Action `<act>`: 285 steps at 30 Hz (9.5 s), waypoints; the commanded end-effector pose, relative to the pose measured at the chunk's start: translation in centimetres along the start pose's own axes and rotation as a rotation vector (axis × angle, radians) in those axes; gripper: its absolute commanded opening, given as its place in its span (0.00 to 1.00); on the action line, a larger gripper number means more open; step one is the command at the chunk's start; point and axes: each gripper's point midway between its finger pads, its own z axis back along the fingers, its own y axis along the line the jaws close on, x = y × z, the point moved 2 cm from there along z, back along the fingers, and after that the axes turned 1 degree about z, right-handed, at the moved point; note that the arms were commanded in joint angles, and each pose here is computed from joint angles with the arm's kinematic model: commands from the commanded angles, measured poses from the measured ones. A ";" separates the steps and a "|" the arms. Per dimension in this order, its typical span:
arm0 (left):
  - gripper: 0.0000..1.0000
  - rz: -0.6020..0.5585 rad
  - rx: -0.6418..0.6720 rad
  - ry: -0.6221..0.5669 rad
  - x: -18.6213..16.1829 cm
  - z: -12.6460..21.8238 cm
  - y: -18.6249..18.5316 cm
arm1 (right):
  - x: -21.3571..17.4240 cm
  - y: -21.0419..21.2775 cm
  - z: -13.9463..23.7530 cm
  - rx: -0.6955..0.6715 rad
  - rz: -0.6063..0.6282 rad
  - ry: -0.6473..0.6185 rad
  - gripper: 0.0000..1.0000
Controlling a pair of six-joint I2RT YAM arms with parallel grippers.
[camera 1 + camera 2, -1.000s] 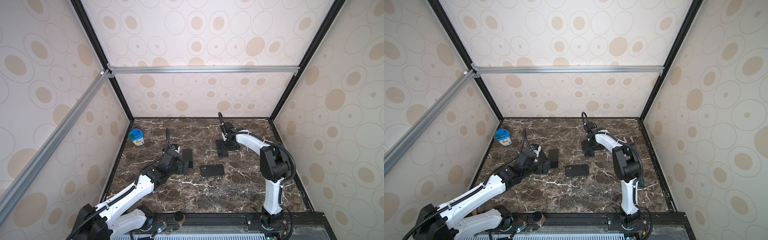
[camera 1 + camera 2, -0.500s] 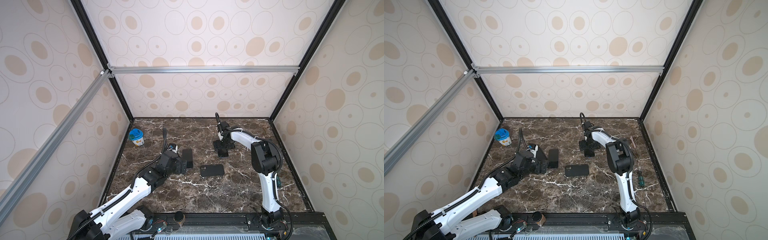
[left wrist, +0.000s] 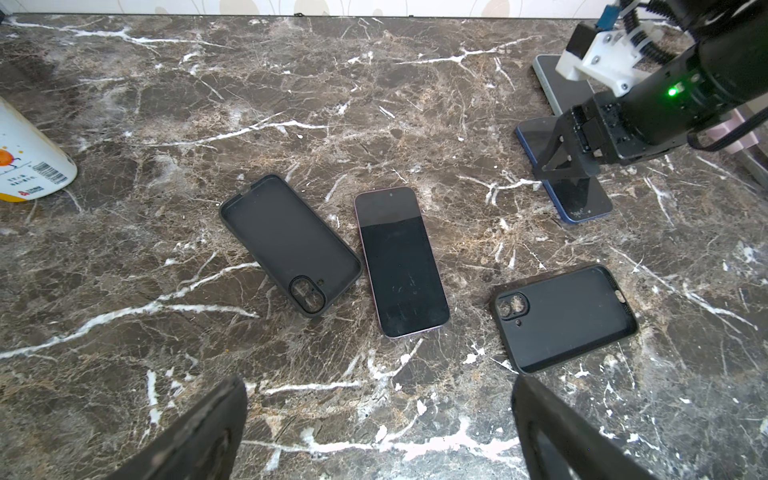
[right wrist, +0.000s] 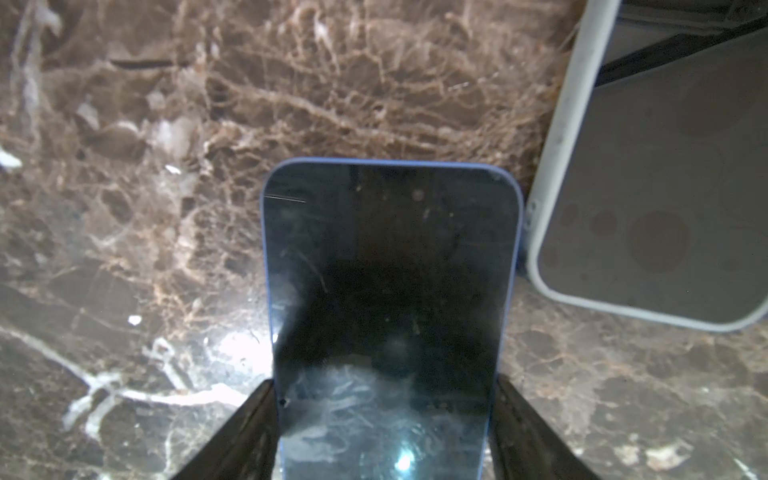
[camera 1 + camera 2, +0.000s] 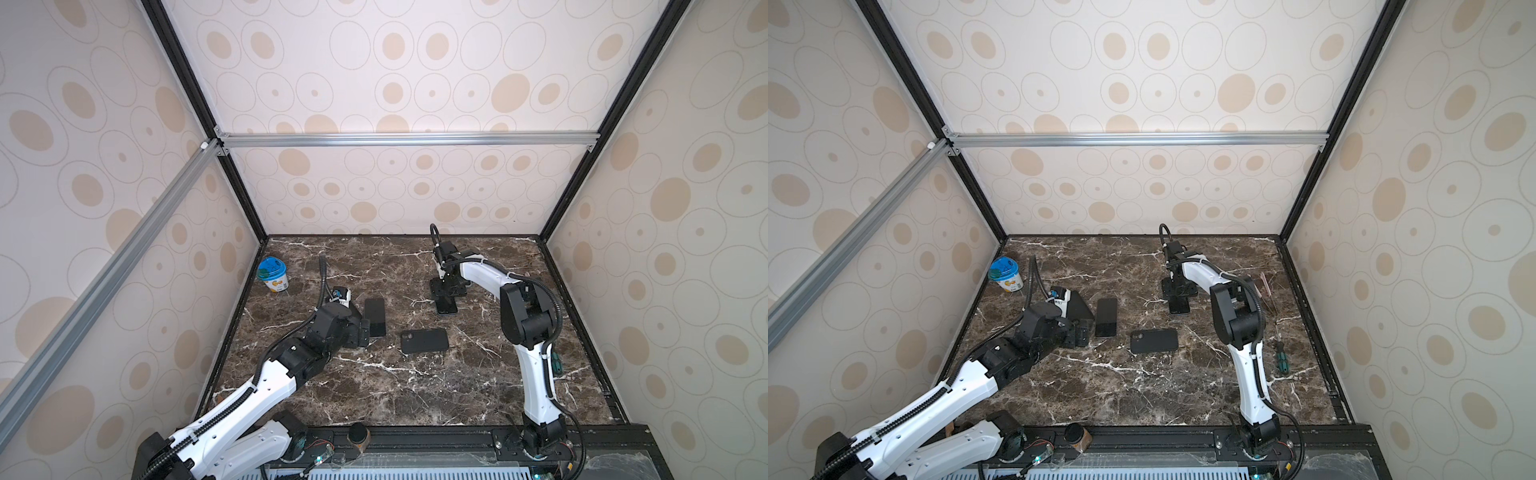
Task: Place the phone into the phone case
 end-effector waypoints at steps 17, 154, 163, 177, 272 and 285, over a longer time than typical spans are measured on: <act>1.00 0.070 -0.131 -0.052 1.0 -0.4 -1.9 | -3.0 0.7 1.4 0.062 0.112 0.012 0.30; 0.00 0.413 -1.104 -0.511 16.3 6.2 -8.5 | -8.9 12.1 27.3 1.196 0.012 -0.684 0.63; 0.00 0.486 -1.189 -0.558 17.1 6.6 -8.4 | -8.6 12.1 29.2 1.260 0.019 -0.771 0.53; 0.00 0.528 -1.179 -0.578 17.3 6.5 -7.9 | -8.4 12.1 31.4 1.339 0.030 -0.835 0.28; 0.61 0.293 -0.545 0.342 -8.4 -11.7 -12.1 | -13.6 5.8 9.6 0.897 -0.053 0.212 0.00; 0.48 0.303 -0.524 0.370 -9.6 -12.7 -12.1 | -14.6 5.6 6.9 0.875 -0.108 0.269 0.05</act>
